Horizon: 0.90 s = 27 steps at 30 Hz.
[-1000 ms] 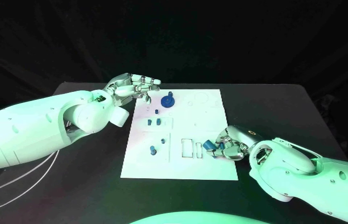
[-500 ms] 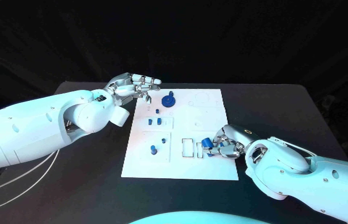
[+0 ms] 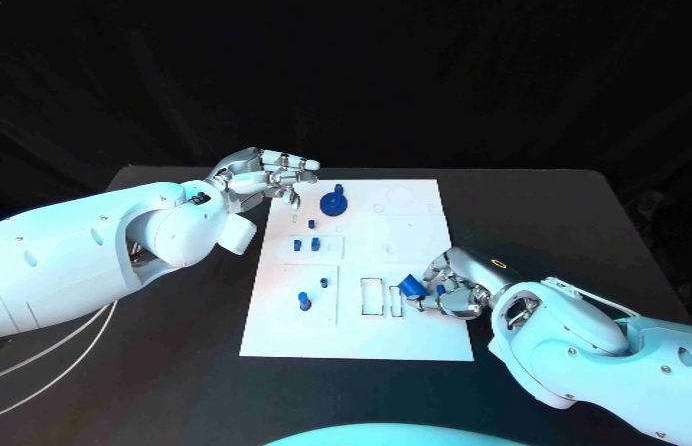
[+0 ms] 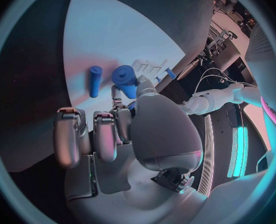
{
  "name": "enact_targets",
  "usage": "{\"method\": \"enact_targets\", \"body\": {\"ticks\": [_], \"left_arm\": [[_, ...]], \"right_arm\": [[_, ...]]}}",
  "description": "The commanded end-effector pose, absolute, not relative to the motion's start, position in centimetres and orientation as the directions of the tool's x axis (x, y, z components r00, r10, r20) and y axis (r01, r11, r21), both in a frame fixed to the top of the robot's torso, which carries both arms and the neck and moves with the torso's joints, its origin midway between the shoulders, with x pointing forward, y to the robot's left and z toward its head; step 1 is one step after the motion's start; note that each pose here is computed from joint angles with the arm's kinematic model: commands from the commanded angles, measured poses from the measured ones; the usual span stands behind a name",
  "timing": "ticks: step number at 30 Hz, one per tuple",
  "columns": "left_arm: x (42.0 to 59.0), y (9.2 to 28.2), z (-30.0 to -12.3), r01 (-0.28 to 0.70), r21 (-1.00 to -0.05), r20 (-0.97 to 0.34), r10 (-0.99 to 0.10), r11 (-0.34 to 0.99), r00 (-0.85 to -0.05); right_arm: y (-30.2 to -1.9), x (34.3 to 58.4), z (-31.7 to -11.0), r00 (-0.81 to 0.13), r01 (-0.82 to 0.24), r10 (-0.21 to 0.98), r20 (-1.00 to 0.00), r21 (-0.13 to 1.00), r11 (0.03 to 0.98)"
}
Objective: Assemble the parts on the task board
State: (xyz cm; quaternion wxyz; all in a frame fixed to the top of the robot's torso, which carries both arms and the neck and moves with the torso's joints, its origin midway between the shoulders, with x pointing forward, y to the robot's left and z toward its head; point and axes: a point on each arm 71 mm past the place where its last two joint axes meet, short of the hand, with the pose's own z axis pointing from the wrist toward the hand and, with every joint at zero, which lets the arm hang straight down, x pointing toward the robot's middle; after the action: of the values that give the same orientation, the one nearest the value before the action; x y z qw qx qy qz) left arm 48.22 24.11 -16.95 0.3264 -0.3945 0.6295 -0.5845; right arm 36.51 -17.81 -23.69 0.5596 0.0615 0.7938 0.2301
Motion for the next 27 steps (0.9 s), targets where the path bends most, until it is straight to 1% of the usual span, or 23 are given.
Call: {"method": "enact_targets", "body": {"ticks": [1, 7, 15, 27], "left_arm": [[48.2, 23.8, -16.9, -0.112, -0.994, 0.058, -0.868, -0.003, -0.493], [48.2, 23.7, -16.9, -0.111, -0.994, 0.059, -0.867, -0.004, -0.495], [48.1, 23.6, -16.9, -0.112, -0.994, 0.06, -0.866, -0.004, -0.497], [48.1, 23.5, -16.9, -0.114, -0.994, 0.06, -0.864, -0.004, -0.499]], "right_arm": [[-17.6, 36.6, -22.6, -0.331, -0.126, 0.438, -0.836, 0.499, 0.857], [-16.3, 36.6, -22.2, -0.358, -0.121, 0.468, -0.808, 0.537, 0.835], [-14.2, 36.9, -23.2, -0.437, -0.116, 0.456, -0.775, 0.552, 0.826], [-13.0, 37.2, -24.2, -0.507, -0.117, 0.408, -0.759, 0.53, 0.84]]}}
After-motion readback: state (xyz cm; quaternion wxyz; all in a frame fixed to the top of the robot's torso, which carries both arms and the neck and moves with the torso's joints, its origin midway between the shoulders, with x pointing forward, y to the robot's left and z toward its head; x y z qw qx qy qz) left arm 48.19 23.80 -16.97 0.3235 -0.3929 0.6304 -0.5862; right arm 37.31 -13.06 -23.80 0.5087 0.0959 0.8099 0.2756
